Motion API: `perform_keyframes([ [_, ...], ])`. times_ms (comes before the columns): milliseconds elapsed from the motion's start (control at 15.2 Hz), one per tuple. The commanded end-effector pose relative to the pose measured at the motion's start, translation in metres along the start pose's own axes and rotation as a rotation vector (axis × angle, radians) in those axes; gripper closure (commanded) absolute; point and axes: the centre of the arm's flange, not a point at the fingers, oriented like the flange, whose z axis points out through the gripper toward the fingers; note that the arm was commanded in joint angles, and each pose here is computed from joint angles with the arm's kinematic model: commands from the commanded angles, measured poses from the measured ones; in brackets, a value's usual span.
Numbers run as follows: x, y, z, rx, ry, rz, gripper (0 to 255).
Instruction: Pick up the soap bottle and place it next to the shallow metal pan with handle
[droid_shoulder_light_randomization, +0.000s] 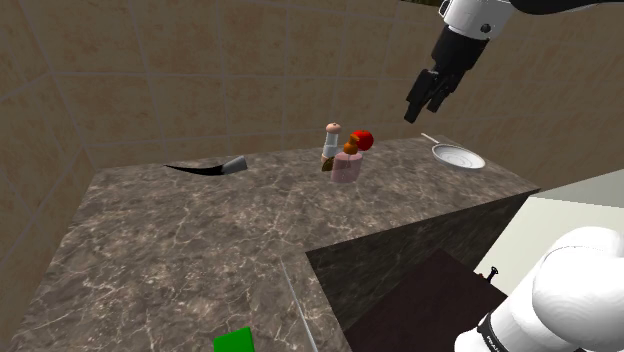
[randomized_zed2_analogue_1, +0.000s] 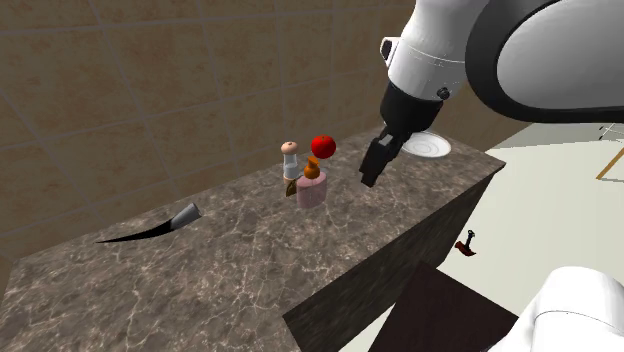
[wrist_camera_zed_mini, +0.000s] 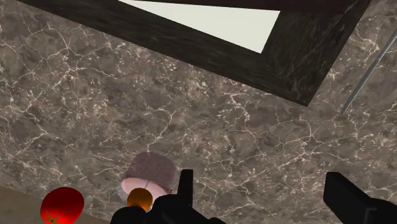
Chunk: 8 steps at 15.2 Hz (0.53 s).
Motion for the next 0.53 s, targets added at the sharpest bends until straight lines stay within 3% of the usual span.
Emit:
perform_keyframes([
  [0, 0.000, 0.000, 0.000, 0.000, 0.000, 0.000, 0],
  [462, 0.068, 0.047, 0.054, 0.021, -0.046, -0.009, 0],
])
